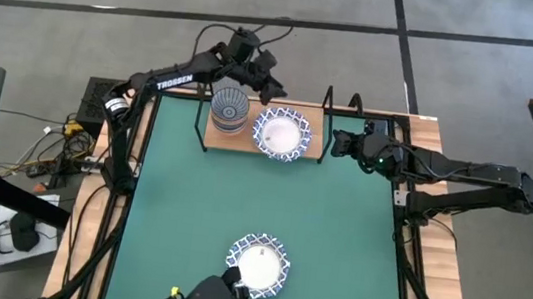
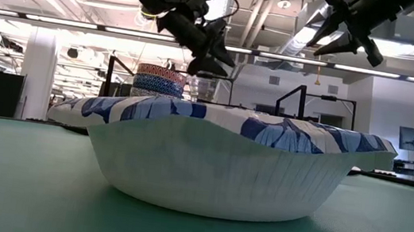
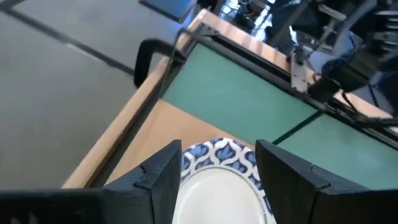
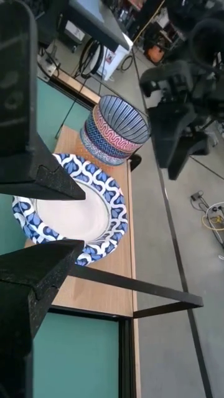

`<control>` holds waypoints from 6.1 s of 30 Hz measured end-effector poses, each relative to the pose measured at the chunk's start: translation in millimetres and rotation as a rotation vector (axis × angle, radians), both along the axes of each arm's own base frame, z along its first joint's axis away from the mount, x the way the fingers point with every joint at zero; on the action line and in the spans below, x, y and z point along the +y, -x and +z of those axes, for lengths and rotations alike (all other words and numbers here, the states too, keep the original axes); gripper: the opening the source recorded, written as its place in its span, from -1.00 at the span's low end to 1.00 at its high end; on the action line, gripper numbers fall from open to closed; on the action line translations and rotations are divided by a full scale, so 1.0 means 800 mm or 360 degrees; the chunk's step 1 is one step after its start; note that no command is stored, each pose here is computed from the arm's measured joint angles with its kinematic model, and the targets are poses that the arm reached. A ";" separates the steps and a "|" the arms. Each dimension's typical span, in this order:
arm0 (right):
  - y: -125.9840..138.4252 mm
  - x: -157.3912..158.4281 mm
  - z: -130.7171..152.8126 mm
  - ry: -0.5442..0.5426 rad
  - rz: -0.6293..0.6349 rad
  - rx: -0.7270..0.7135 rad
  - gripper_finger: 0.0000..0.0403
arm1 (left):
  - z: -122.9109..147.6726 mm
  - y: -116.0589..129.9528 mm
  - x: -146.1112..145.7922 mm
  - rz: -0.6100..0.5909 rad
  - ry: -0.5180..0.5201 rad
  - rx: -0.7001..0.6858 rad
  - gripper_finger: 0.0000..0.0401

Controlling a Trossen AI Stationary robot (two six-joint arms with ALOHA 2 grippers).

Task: Place and stack bowls onto a shelf
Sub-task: Stack the patterned bowl on top of the stacked white patterned bowls on the shelf

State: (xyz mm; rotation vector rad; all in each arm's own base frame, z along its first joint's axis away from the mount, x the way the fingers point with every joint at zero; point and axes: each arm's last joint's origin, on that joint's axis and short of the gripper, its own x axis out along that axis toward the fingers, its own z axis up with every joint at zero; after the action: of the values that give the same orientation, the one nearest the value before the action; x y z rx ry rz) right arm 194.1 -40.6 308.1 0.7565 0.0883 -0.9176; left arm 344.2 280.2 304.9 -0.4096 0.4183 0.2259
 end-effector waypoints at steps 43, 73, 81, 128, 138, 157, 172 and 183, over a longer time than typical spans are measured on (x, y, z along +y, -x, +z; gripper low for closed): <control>0.004 0.014 -0.012 -0.0040 0.0207 0.0229 -0.31 | -0.030 -0.054 -0.136 -0.0601 -0.0717 0.0664 -0.56; -0.066 0.076 -0.084 -0.0418 0.1091 0.0616 -0.31 | 0.035 -0.057 -0.264 -0.0248 -0.0257 0.0370 -0.57; -0.091 0.099 -0.104 -0.0422 0.1342 0.0608 -0.23 | 0.022 -0.029 -0.331 -0.0040 -0.0188 0.0339 -0.57; -0.199 0.195 -0.186 -0.0712 0.1598 0.0635 0.00 | -0.043 0.114 -0.444 -0.0031 0.0112 0.0427 -0.12; -0.188 0.215 -0.189 -0.0765 0.1527 0.0682 -0.30 | -0.043 0.114 -0.444 -0.0055 0.0136 0.0435 -0.12; -0.182 0.233 -0.196 -0.0800 0.1423 0.0688 -0.32 | -0.037 0.108 -0.442 -0.0062 0.0130 0.0332 -0.12; -0.179 0.211 -0.167 -0.0641 0.1404 0.0666 -0.89 | -0.071 0.062 -0.459 -0.0369 0.0184 0.0338 -0.12; -0.143 0.185 -0.090 -0.0299 0.1267 0.0590 -0.89 | -0.070 0.042 -0.428 -0.0304 0.0217 0.0237 -0.12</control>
State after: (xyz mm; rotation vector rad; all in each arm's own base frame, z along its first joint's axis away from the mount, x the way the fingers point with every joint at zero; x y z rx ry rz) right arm 308.7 107.1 236.4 0.6325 0.7567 -0.2737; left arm 310.2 -62.6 249.2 -0.4854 0.6178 0.0421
